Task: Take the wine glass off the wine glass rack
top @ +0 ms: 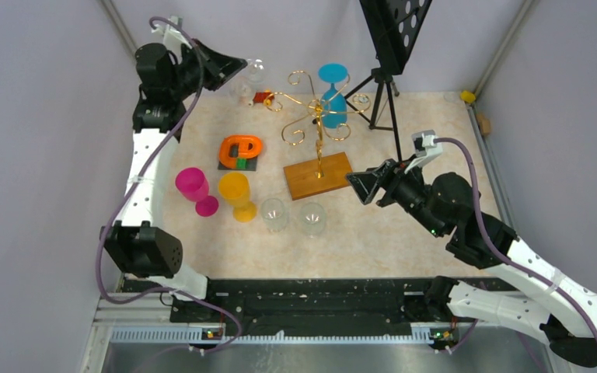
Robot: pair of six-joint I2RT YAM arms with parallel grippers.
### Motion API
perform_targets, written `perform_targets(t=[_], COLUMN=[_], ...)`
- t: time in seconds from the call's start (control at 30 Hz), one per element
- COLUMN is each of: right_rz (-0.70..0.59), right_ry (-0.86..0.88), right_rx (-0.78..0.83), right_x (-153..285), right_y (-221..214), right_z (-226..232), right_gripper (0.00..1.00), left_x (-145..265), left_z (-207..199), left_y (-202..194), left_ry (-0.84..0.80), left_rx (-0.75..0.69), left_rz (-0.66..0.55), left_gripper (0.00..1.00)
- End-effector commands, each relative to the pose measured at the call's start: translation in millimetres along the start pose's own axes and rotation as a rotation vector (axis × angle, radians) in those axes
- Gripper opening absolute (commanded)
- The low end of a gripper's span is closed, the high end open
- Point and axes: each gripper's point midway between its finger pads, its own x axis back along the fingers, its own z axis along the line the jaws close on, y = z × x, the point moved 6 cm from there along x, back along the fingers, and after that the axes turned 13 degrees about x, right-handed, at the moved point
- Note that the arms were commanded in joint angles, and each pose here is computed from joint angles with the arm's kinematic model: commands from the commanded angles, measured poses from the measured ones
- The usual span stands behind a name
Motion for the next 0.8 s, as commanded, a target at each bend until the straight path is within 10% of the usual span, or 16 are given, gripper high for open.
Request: perform_targets(t=[0.0, 0.77], right_rz=[-0.041, -0.283], right_ry=[-0.003, 0.133], right_rx=[-0.026, -0.225], right_x=[1.5, 3.1], right_y=[10.7, 47.4], right_z=[0.5, 20.6], right_gripper=[0.67, 0.62], left_x=[41.8, 121.9], left_z=[-77.8, -186.7], left_y=[5.3, -66.7], left_ry=[-0.23, -0.824], left_rx=[-0.108, 0.366], left_rz=[-0.043, 0.308], left_gripper=[0.0, 0.0])
